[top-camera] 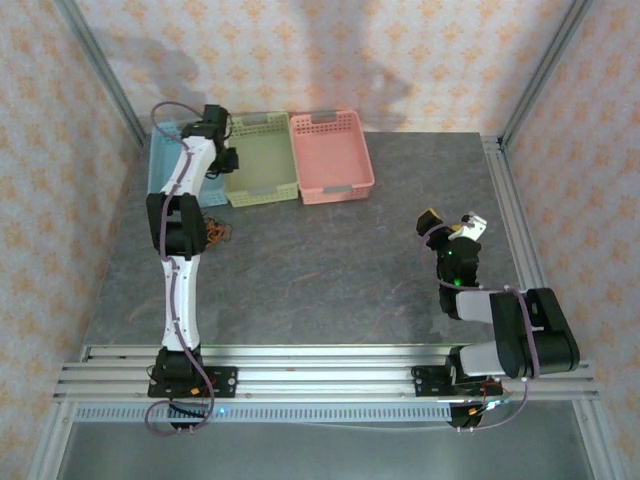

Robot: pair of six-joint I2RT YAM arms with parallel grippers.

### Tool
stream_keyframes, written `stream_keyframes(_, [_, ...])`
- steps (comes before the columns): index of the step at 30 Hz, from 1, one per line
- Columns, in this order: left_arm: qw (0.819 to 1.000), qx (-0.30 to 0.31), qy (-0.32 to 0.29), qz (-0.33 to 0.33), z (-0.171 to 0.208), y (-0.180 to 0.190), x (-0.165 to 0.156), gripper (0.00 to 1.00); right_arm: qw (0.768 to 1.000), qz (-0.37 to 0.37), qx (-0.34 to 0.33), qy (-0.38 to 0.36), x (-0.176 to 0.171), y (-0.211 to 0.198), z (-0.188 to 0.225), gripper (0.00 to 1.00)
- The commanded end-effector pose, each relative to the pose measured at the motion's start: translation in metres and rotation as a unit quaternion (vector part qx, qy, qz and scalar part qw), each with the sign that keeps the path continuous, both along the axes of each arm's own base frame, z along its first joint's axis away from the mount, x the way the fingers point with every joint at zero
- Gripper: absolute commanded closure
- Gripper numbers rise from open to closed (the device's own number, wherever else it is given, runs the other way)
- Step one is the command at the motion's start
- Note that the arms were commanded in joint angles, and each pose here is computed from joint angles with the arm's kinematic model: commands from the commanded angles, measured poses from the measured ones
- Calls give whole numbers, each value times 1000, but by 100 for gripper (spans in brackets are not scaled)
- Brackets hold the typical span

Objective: Untangle the cables

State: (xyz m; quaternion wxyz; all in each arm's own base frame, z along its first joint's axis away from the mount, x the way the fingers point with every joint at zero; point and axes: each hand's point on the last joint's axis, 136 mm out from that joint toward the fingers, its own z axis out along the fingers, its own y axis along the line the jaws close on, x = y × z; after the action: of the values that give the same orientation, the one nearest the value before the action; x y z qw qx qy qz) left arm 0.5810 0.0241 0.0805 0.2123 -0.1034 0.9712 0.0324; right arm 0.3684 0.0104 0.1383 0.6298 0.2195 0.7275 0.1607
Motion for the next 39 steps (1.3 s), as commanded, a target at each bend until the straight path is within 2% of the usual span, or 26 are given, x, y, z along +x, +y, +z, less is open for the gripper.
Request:
stream_keyframes(1, [999,-4,8,-36,19,-53,-14,96,999,11,12,-33,7,6,19,11])
stream_keyframes(5, [998,21,20,-61,17,-90,-27,96,999,12,13,-31,8,6,18,11])
stream_keyframes(8, [997,17,29,-70,12,-112,-37,96,999,13,14,-32,8,6,18,11])
stream_keyframes(17, [996,3,50,-78,-2,-143,-50,92,999,17,18,-30,9,8,17,12])
stream_keyframes(20, [995,-1,51,-84,-2,-149,-52,81,999,19,19,-31,9,9,17,12])
stream_keyframes(25, [997,14,21,-79,22,-144,-49,43,999,22,20,-31,9,10,17,12])
stream_keyframes(28, [997,21,-15,-73,52,-140,-46,25,999,24,21,-32,9,11,18,12])
stream_keyframes(34, [992,51,-103,-47,122,-118,-55,14,999,28,22,-33,10,12,18,12])
stream_keyframes(37, [988,62,-144,-8,150,-92,-77,10,999,28,22,-33,10,12,18,12])
stream_keyframes(39, [986,46,-159,27,154,-71,-98,9,999,28,22,-32,9,12,17,12])
